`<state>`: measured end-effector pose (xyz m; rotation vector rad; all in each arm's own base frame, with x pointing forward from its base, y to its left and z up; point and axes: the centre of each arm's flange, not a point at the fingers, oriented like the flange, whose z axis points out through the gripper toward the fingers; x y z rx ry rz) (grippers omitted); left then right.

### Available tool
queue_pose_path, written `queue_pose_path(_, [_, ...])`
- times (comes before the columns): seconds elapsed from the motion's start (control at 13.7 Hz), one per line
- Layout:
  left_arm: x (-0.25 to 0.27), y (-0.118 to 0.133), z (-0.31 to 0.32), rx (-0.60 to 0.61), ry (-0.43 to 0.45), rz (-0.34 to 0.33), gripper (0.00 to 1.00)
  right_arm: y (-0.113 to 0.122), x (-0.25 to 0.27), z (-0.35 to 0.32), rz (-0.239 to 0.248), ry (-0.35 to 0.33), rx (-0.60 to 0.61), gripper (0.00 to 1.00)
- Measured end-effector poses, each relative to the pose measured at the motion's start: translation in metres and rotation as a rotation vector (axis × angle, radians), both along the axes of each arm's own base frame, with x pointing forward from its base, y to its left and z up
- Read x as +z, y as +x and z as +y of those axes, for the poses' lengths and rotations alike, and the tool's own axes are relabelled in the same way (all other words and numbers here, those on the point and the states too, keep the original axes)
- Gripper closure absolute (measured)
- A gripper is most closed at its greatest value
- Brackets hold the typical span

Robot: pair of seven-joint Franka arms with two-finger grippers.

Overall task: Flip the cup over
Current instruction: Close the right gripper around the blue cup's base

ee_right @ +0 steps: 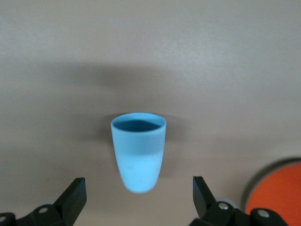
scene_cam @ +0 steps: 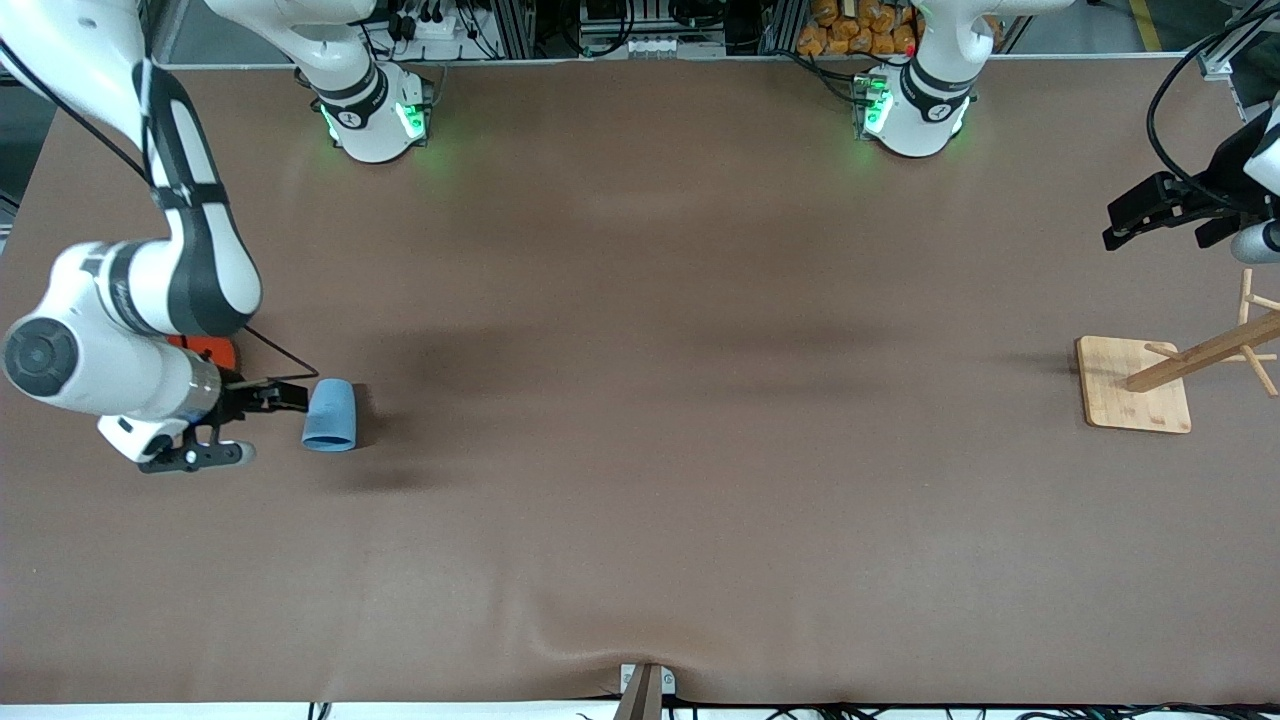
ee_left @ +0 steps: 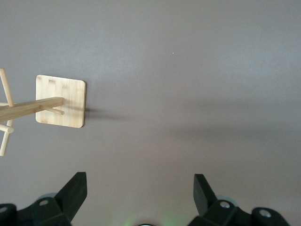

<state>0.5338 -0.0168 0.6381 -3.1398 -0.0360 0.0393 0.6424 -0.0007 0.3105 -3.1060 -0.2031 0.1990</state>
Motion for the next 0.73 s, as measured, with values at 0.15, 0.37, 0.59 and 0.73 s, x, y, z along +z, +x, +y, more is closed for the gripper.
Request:
queue_pose_path(0.15, [0.000,0.000,0.000,0.000,0.000,0.001,0.00,0.000,-0.029,0.008,0.031,0.002,0.019,0.00])
queue_pose_path(0.37, [0.000,0.000,0.000,0.000,0.000,0.001,0.00,-0.002,-0.067,0.012,0.078,0.003,0.026,0.00])
queue_pose_path(0.59, [-0.001,0.000,0.000,0.001,0.000,0.003,0.00,-0.008,-0.099,0.012,0.126,0.006,0.038,0.00])
queue_pose_path(0.73, [-0.002,0.000,0.000,0.001,0.000,0.004,0.00,-0.012,-0.118,0.012,0.157,0.011,0.058,0.00])
